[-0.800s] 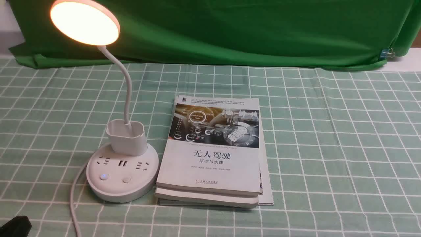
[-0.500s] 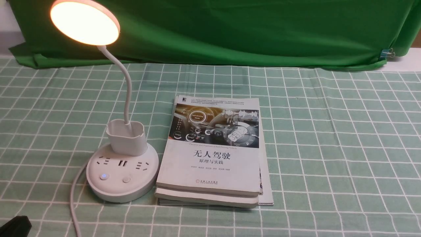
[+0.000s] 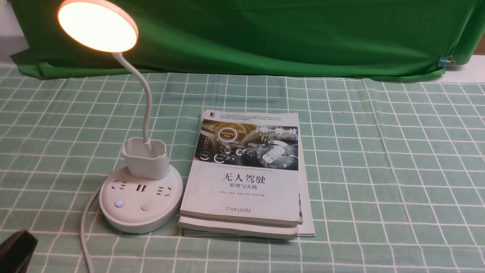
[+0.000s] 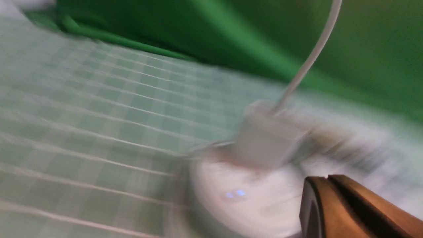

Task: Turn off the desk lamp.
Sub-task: Use the left arm to press the button switch on the lamp holder

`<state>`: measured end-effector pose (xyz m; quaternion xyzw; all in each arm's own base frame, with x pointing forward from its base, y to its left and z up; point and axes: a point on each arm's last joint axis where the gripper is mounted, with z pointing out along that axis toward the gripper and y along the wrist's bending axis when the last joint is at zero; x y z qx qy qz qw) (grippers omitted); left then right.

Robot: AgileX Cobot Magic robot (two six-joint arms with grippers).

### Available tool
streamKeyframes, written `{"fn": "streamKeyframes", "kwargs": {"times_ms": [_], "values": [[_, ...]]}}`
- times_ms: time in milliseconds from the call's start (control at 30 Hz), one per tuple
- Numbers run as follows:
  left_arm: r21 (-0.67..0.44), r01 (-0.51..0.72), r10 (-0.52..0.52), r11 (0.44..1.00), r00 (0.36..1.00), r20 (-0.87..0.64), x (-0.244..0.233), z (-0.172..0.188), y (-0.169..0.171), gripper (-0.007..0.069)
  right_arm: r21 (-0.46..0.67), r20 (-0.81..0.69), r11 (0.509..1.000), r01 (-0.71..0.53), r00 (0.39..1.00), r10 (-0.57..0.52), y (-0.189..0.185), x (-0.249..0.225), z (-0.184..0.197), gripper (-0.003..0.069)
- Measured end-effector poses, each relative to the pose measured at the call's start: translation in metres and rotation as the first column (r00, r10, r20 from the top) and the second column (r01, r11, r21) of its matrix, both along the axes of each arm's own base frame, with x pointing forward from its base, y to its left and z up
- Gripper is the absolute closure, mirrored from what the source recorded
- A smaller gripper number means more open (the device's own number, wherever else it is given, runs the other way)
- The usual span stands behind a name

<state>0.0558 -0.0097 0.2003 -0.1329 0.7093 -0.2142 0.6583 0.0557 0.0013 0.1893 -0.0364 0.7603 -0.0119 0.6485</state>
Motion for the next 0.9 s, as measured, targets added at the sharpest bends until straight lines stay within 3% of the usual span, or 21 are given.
{"fn": "streamKeyframes", "kwargs": {"times_ms": [33, 133, 300, 500, 600, 767, 800, 900], "values": [[-0.109, -0.001, 0.002, 0.994, 1.000, 0.007, 0.000, 0.002, 0.000, 0.0623, 0.000, 0.000, 1.000, 0.000, 1.000, 0.000, 0.000, 0.000, 0.000, 0.0417], [-0.220, -0.011, 0.018, 0.975, 0.999, 0.028, 0.000, 0.005, 0.001, 0.0623, 0.000, 0.000, 1.000, 0.000, 1.000, 0.000, 0.000, 0.000, 0.000, 0.0417], [-0.252, -0.051, 0.077, 0.966, 0.993, 0.092, 0.000, 0.011, 0.006, 0.0623, 0.000, 0.000, 1.000, 0.000, 1.000, 0.000, 0.000, 0.000, 0.000, 0.0417], [-0.143, 0.046, -0.043, 0.989, 0.999, 0.022, -0.002, 0.031, -0.004, 0.0623, 0.000, 0.000, 1.000, 0.000, 1.000, 0.000, 0.000, 0.000, 0.000, 0.0417], [-0.032, 0.132, -0.135, 0.991, 0.980, -0.147, 0.006, 0.057, -0.013, 0.0623, 0.000, 0.000, 1.000, 0.000, 1.000, 0.000, 0.000, 0.000, 0.000, 0.0417], [0.114, 0.276, -0.187, 0.954, 0.849, -0.494, 0.032, 0.080, -0.018, 0.0623, 0.000, 0.000, 1.000, 0.000, 1.000, 0.000, 0.000, 0.000, 0.000, 0.0417], [0.143, 0.342, -0.181, 0.929, 0.756, -0.629, 0.046, 0.080, -0.019, 0.0623, 0.000, 0.000, 1.000, 0.000, 1.000, 0.000, 0.000, 0.000, 0.000, 0.0417], [0.152, 0.431, -0.160, 0.889, 0.605, -0.780, 0.070, 0.081, -0.018, 0.0623, 0.000, 0.000, 1.000, 0.000, 1.000, 0.000, 0.000, 0.000, 0.000, 0.0417]]}}
